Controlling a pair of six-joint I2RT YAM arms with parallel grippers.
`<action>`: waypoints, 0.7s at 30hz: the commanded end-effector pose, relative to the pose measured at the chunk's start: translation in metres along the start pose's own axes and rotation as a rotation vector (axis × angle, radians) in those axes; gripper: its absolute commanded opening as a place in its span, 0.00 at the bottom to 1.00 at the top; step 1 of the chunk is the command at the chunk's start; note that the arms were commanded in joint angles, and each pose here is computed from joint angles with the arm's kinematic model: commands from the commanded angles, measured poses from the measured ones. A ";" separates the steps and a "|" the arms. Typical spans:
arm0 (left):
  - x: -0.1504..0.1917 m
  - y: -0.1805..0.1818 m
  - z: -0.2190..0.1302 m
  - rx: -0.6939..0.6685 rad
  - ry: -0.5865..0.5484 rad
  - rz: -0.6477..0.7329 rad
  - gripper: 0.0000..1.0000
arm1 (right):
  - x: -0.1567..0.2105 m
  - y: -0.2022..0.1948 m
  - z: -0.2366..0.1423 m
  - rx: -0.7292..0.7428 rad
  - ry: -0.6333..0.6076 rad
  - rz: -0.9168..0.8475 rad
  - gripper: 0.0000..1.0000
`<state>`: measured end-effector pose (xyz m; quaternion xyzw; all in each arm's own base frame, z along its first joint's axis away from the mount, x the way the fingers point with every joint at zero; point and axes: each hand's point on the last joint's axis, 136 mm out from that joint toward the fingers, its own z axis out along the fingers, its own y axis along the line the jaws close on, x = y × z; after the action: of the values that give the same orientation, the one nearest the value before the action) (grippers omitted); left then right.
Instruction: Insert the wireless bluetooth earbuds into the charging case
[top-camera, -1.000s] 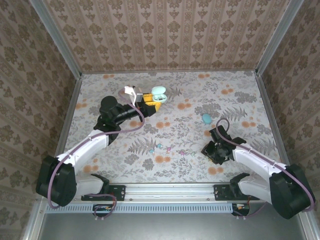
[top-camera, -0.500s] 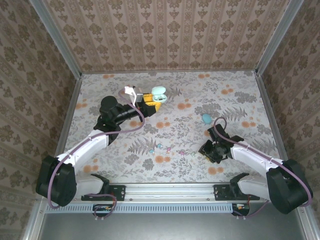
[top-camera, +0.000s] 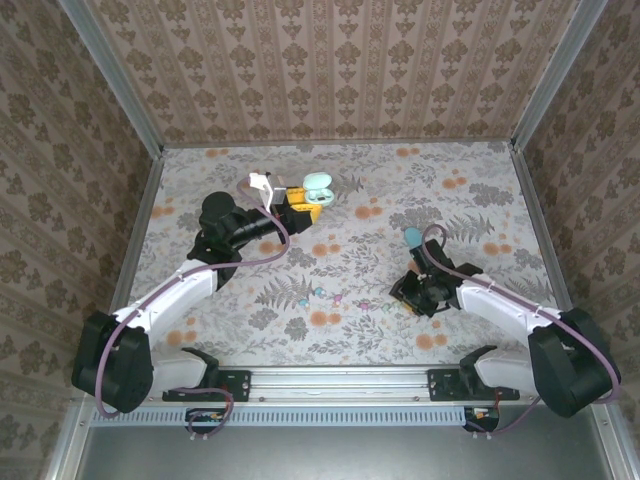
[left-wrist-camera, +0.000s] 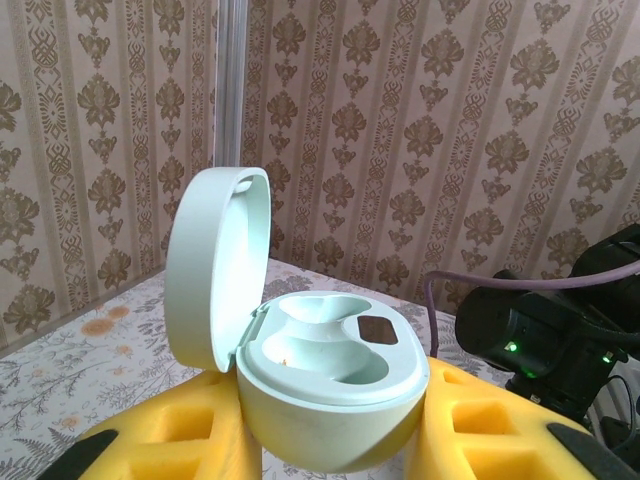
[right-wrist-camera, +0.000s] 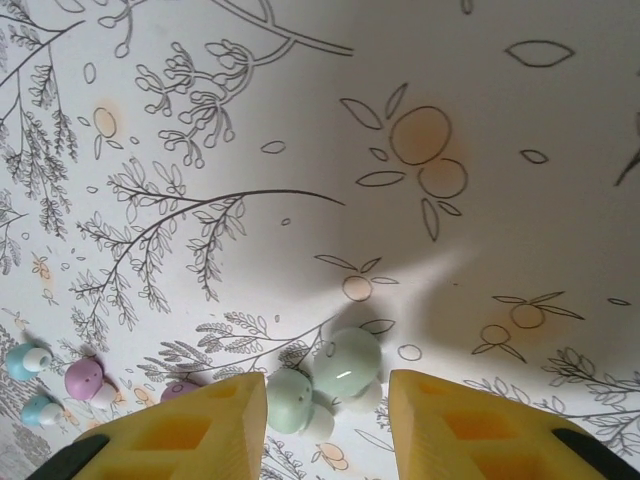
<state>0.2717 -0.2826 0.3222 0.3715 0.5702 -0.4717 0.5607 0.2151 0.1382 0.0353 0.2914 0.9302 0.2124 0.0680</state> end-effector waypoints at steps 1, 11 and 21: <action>-0.012 -0.004 -0.004 -0.003 -0.023 0.045 0.29 | -0.003 0.002 -0.006 0.046 -0.006 -0.018 0.39; -0.011 -0.004 -0.004 -0.010 -0.016 0.054 0.29 | 0.001 -0.006 -0.005 0.179 -0.008 -0.029 0.38; -0.010 -0.004 -0.007 -0.019 -0.010 0.063 0.28 | 0.003 -0.001 0.005 0.217 -0.009 -0.057 0.38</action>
<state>0.2713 -0.2805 0.3200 0.3744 0.5759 -0.4610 0.5619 0.2088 0.1418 0.0284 0.2660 0.9555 0.1207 0.0411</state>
